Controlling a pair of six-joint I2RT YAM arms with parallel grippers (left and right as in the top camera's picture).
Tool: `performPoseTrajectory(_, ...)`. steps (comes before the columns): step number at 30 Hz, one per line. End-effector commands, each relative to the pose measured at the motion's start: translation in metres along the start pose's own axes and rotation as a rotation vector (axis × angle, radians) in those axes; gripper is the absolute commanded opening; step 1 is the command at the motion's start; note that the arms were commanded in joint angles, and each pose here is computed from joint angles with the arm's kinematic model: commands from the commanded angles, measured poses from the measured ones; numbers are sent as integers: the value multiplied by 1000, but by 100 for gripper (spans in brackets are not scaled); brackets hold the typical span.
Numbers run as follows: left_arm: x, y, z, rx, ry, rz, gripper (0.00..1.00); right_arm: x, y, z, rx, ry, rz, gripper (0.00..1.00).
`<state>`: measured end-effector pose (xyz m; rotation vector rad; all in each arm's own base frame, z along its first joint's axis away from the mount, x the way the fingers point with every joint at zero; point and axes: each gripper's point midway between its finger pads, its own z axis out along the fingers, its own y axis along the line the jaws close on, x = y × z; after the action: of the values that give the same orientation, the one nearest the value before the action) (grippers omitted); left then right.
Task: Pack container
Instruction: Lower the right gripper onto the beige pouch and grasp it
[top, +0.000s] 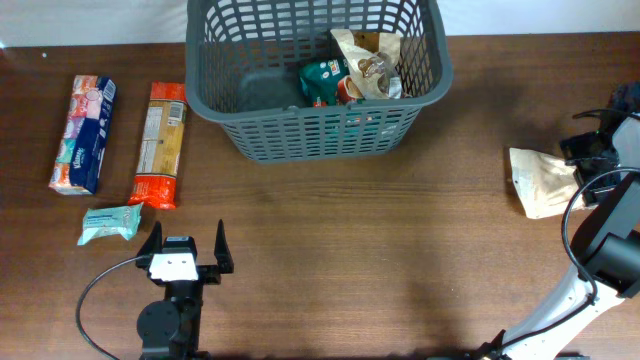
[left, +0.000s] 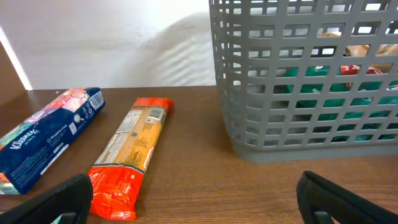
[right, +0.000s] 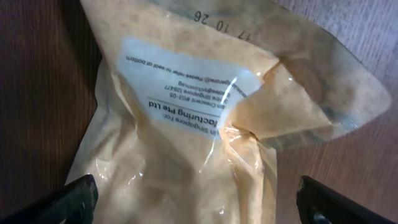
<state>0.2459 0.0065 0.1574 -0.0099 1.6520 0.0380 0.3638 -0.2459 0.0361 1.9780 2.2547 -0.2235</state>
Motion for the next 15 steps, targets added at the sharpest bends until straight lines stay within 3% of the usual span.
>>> performPoseTrajectory(1,1,0,0,5,-2,-3,99,-3,-5,6,23,-13,-7,99)
performPoseTrajectory(15,1,0,0,5,-2,-4,99,7,-8,32,69,27,-19,99)
